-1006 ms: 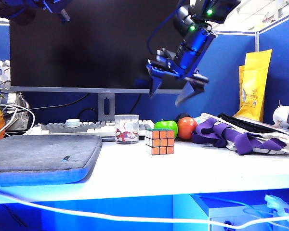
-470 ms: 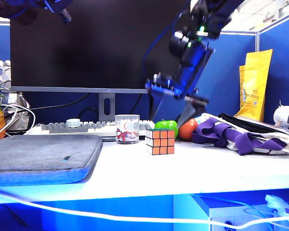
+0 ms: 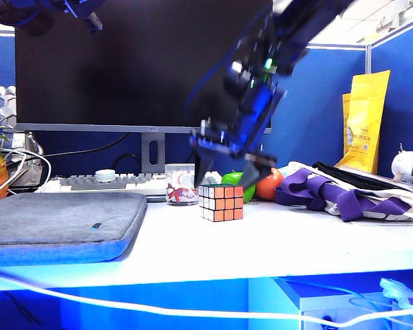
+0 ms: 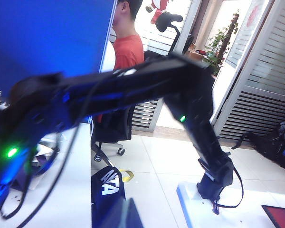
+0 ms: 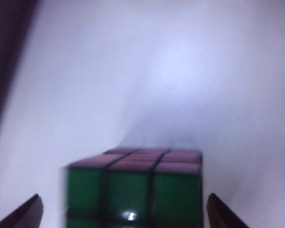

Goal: Rotate the Rubik's Cube so that its red face is facing towards you.

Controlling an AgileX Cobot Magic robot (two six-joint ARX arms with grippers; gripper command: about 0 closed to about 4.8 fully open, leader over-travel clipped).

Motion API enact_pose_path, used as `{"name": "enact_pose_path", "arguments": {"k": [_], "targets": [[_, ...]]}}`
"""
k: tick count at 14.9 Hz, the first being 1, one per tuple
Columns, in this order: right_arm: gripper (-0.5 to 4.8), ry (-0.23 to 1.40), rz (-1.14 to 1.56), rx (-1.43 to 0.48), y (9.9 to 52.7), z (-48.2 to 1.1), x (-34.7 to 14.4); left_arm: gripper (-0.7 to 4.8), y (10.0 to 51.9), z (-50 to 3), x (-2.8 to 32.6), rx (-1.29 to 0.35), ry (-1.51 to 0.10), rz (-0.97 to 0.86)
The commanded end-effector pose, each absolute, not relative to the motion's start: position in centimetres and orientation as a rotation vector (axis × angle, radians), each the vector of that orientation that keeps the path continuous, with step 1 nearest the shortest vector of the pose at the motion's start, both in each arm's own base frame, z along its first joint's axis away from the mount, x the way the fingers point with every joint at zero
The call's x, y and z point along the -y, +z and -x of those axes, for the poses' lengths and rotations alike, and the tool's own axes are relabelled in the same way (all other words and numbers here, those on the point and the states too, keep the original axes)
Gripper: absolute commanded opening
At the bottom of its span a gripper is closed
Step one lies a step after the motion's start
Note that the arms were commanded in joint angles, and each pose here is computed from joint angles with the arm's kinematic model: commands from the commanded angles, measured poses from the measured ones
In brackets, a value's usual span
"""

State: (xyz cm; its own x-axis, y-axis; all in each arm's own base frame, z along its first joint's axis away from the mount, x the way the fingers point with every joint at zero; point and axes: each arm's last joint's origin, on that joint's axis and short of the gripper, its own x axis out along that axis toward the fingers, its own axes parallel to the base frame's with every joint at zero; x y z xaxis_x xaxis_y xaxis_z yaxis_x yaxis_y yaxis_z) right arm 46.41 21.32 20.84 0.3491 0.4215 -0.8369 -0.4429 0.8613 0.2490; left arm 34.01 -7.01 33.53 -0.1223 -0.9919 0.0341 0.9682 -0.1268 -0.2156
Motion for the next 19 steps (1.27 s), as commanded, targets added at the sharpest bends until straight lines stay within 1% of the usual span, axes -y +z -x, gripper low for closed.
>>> {"name": "enact_pose_path", "arguments": {"k": [1,2,3,4,5,6,8,10,13,14,16,19], "targets": [[4.79,0.562,0.045,-1.113,20.0,-47.1,-22.3,-0.06,33.7,-33.9,7.0,-0.139,-1.693,0.194],[4.79,0.571,0.047,-1.090,20.2,-47.3,-22.6,-0.05,33.7,-33.9,7.0,-0.144,-1.691,0.188],[4.64,0.593,0.070,-1.074,20.5,-47.3,-22.9,-0.06,33.7,-33.9,7.0,-0.146,-1.691,0.186],[2.17,0.606,0.098,-1.072,20.5,-47.1,-23.0,-0.05,33.7,-33.9,7.0,-0.146,-1.691,0.186],[1.20,0.593,0.123,-1.074,20.4,-47.1,-22.9,-0.06,33.7,-33.9,7.0,-0.146,-1.691,0.186],[0.79,0.579,0.135,-1.084,20.3,-47.1,-22.8,-0.06,33.7,-33.9,7.0,-0.146,-1.691,0.186],[0.16,0.574,0.128,-1.081,20.4,-47.1,-22.7,-0.05,33.7,-33.9,7.0,-0.146,-1.691,0.187],[0.10,0.529,0.052,-1.008,21.5,-47.7,-22.7,-0.05,33.7,-33.9,7.0,-0.145,-1.691,0.186],[0.03,0.437,0.074,-0.828,25.3,-47.7,-22.5,-0.05,33.8,-33.9,6.9,-0.136,-1.691,0.195],[0.03,0.419,0.068,-0.673,29.2,-47.2,-22.2,-0.05,33.8,-33.9,6.9,-0.136,-1.691,0.194],[0.03,0.412,0.081,-0.584,32.1,-46.4,-21.7,-0.05,33.8,-33.9,6.9,-0.137,-1.691,0.195],[0.02,0.423,0.134,-0.569,34.6,-44.8,-21.1,-0.05,33.8,-33.9,6.9,-0.144,-1.690,0.200]]}}
